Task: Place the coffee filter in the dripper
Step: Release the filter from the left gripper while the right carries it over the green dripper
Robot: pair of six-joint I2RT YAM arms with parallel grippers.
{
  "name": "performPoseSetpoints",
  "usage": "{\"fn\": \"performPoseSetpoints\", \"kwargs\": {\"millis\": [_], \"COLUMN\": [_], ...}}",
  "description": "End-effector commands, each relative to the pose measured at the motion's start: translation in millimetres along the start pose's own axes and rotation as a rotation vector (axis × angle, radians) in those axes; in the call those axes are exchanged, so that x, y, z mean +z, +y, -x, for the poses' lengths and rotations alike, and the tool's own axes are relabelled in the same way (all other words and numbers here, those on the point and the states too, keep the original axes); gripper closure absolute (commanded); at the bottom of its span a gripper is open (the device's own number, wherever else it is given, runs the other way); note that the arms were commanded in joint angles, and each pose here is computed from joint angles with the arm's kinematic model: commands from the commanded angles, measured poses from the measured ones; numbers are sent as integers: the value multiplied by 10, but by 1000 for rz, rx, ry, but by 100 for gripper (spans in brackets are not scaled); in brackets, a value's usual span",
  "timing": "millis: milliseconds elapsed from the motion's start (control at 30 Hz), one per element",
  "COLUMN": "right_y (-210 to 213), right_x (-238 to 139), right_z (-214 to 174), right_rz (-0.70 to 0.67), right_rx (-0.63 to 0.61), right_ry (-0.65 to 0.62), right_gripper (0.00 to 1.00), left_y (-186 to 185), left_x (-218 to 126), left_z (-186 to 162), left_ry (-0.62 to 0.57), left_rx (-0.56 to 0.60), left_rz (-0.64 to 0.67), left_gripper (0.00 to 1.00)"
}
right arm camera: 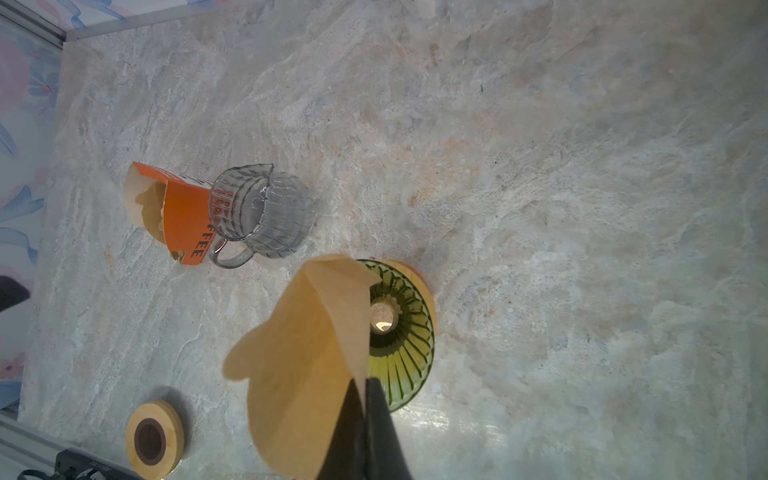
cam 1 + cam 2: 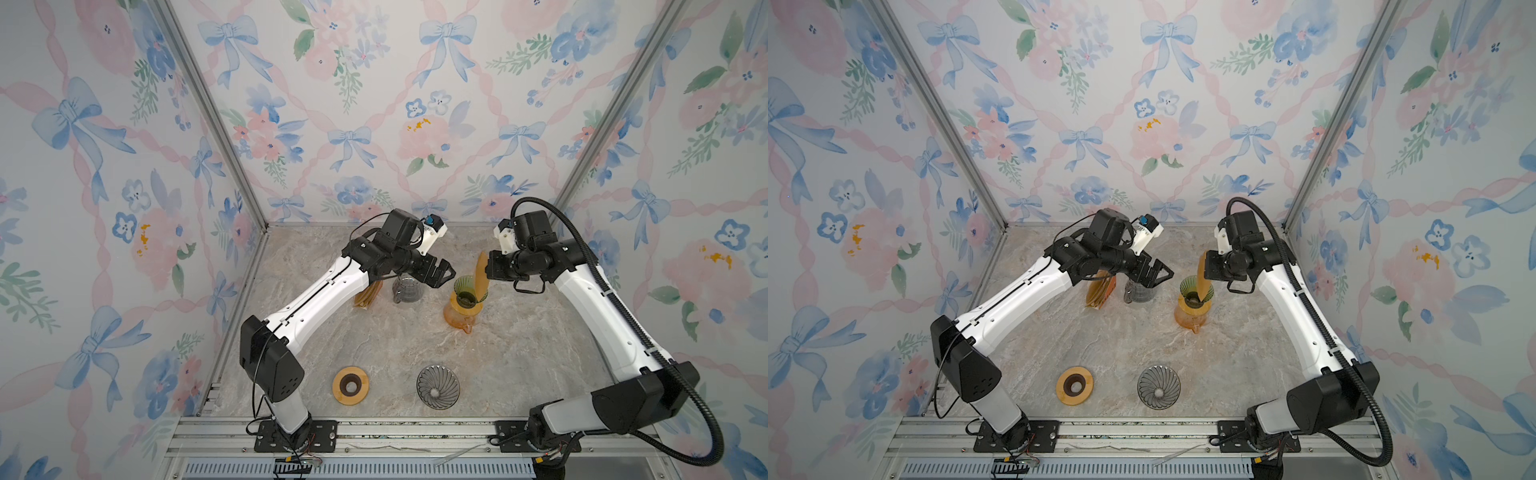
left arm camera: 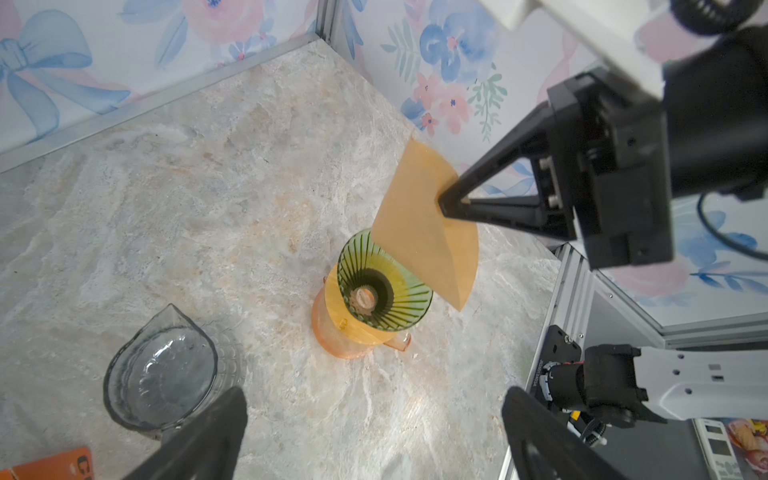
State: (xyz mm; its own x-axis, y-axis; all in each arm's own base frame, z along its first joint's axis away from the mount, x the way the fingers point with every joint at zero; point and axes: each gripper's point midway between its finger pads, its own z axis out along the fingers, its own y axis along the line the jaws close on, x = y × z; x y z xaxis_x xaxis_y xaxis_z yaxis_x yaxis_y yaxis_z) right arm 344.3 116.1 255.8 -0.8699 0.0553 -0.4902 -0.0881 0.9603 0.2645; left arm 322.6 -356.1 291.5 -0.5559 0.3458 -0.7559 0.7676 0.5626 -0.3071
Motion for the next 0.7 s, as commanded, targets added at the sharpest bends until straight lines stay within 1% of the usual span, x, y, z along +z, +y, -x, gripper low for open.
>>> {"fn": "performPoseSetpoints", "kwargs": {"millis": [0,233,367,400,567,667], "right_y": [-4,26,-5,-31,-64,-86], "right_x": [-3,184,269,347,450,477], "right_z": [-117,-147,-158,-169,-184,-180], "right_rz": [24,55,37,26,6,-3], "right_rx": [10,20,19,22,21,19], "right_ry": [94,197,239,260,284,285], "right_gripper": [98,97,96,96,92,88], "left_y": [-83,-121,-104,-103,-102,-90], "left_x": [-168,-212,-223,-230,-224,-214], "left_z": [145,22,14,19,8,9], "left_ry": [-108,-94,-94,-97,-93,-93], "left_rx": [112,123,124,124,123,122], "left_rz": [-19,-35,-23,-22,-23,-19], "left_gripper": [2,2,2,2,2,2]}}
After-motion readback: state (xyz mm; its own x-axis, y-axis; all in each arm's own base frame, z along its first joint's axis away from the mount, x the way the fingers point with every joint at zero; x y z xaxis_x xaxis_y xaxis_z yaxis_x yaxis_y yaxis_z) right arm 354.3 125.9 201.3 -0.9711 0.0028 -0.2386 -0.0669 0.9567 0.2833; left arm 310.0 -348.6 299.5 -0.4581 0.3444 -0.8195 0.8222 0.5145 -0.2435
